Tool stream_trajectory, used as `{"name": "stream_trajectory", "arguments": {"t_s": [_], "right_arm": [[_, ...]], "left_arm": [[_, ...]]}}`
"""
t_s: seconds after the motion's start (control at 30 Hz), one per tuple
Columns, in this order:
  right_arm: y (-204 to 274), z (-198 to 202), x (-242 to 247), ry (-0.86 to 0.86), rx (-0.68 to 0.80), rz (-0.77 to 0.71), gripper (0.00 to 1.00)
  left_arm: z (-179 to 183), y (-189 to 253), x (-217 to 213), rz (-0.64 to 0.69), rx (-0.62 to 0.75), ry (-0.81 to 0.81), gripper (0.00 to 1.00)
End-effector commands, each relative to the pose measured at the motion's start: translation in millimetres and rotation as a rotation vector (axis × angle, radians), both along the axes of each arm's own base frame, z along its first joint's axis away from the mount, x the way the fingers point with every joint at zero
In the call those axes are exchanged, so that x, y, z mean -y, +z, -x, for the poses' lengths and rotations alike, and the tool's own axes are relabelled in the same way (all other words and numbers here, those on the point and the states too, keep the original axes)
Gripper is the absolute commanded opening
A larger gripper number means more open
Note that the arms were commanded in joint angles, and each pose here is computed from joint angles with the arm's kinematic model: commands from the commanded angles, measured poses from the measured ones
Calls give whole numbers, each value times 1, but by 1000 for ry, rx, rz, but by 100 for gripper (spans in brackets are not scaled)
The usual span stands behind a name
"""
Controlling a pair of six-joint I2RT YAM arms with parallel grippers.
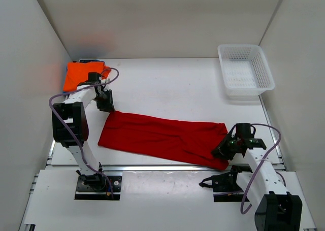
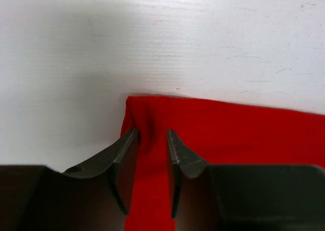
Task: Fold and stack the t-shirts
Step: Fold the other side of the tshirt into a rectangle, then rotate the tshirt 90 degrees
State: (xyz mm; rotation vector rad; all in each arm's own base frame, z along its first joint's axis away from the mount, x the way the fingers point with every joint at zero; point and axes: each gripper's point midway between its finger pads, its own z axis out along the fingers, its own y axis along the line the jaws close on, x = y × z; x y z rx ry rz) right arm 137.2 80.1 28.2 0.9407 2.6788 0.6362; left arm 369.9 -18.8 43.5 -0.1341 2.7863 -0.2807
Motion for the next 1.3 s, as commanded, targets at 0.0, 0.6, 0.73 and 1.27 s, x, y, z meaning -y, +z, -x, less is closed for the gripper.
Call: {"name": "stream_trajectory", "arguments": {"t_s": [0.0,0.6,0.73,1.27], "right_arm": [[12,-10,1,39,47,23,23],[44,-36,17,98,99,148,26],[42,-37,9,119,95,140,26],[41,-109,4,247,126,336,4]], "left_arm": [[-5,26,2,4,59,-15,41],[30,-4,-15,-69,-122,-97,35],[29,-8,2,-37,-102,-128,31],[-12,25,-22,-165,32,-84,18]]}}
